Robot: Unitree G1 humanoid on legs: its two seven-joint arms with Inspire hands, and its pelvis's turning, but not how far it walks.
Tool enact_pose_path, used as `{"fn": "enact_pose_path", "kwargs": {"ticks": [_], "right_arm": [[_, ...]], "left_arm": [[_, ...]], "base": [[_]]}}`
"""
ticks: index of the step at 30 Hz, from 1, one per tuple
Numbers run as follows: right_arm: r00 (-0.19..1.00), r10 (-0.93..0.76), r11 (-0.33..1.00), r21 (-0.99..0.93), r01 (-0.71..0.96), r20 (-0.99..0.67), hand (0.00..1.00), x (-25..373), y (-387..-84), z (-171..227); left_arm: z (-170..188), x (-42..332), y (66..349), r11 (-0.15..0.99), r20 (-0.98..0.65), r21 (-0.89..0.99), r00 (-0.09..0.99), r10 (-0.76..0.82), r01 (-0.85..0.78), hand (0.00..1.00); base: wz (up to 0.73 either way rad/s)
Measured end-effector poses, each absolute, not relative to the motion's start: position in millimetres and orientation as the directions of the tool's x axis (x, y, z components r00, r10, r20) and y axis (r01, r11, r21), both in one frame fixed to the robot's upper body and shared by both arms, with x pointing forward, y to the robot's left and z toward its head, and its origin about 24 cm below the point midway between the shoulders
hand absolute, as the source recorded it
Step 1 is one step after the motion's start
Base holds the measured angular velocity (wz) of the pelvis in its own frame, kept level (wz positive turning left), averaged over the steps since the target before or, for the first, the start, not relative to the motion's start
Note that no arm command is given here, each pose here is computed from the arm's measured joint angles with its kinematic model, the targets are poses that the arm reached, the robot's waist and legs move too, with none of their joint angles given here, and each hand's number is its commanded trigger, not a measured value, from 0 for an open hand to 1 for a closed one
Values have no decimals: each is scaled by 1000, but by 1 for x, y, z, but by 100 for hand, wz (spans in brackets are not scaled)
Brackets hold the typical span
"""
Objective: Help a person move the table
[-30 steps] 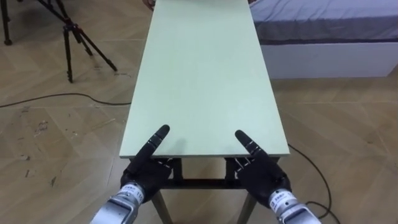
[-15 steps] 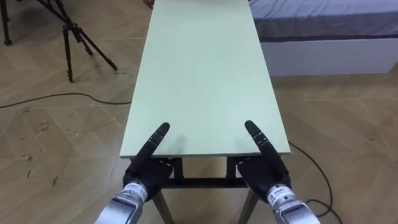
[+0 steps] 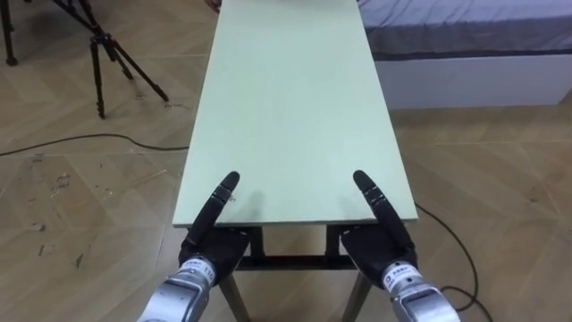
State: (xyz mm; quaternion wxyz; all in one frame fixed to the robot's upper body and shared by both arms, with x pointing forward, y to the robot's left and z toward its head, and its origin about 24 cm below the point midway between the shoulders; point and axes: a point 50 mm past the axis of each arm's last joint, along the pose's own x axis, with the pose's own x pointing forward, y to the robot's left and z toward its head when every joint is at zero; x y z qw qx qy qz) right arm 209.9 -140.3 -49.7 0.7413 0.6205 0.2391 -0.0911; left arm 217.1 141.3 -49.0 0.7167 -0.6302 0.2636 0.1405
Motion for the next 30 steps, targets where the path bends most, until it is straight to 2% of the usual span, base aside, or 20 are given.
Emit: {"fn": "enact_pose_path", "kwargs": {"ticks": [7, 30], "right_arm": [[827, 117, 220, 827, 518, -549, 100, 208, -142, -54], [835, 98, 253, 825, 506, -542, 100, 210, -139, -52]], "left_arm": [[-48, 218, 134, 173, -558, -827, 819, -135, -535, 100], [-50, 217, 132, 224, -586, -802, 801, -120, -553, 100]], "base": [[0], [-1]]}}
